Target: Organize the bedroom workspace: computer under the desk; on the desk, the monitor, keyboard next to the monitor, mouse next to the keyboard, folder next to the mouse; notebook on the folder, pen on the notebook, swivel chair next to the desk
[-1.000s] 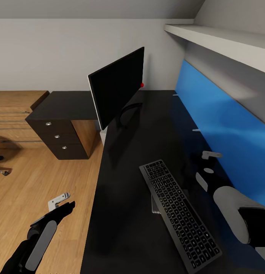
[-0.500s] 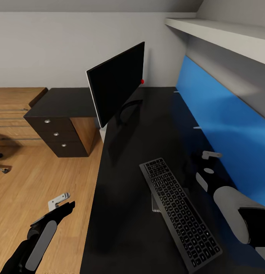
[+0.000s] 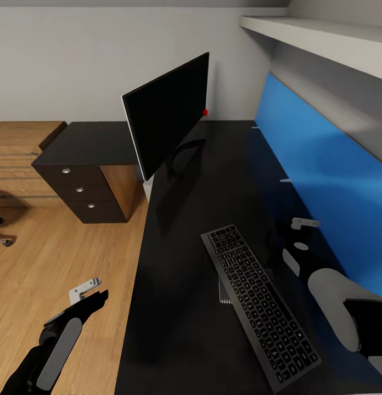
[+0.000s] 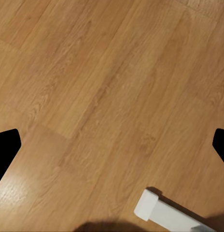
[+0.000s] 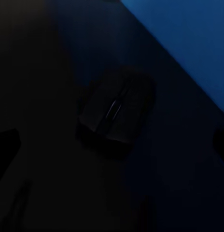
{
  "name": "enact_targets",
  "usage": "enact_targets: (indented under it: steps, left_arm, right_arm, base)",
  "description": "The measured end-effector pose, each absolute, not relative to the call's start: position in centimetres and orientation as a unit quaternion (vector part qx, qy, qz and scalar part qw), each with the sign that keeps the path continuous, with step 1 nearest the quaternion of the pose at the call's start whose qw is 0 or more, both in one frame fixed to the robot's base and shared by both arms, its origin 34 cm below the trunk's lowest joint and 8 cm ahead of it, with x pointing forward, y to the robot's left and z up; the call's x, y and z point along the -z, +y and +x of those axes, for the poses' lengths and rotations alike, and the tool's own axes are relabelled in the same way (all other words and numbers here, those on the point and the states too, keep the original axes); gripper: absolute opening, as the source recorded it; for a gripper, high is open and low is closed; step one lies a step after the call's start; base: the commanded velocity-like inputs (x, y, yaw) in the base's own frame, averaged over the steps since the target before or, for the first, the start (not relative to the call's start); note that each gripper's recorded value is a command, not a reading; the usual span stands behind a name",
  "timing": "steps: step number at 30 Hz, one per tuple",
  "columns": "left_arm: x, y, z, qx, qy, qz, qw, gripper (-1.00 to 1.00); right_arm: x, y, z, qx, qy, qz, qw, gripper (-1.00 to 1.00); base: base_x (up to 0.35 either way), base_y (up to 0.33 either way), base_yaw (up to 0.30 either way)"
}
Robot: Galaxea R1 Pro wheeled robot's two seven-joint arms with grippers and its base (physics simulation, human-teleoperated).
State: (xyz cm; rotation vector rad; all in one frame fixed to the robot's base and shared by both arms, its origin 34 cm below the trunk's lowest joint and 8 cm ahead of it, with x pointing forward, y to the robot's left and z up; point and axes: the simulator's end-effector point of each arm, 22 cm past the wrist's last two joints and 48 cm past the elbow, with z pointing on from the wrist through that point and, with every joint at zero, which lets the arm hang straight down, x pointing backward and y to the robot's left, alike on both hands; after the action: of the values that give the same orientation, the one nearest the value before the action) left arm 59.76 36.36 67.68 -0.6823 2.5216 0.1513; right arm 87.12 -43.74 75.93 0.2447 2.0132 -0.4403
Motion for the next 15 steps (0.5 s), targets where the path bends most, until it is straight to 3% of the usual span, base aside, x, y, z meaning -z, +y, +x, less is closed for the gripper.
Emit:
enact_targets:
  steps: [15]
  left_arm:
    - [-66.6,36.4,59.2,-0.059,0.934,-0.251,0.249,1.0]
  right_arm:
    - [-74.3,-43.8,86.7,0.184,0.841,0.1,0.499,1.0]
  base:
    - [0.0,0.0,0.0]
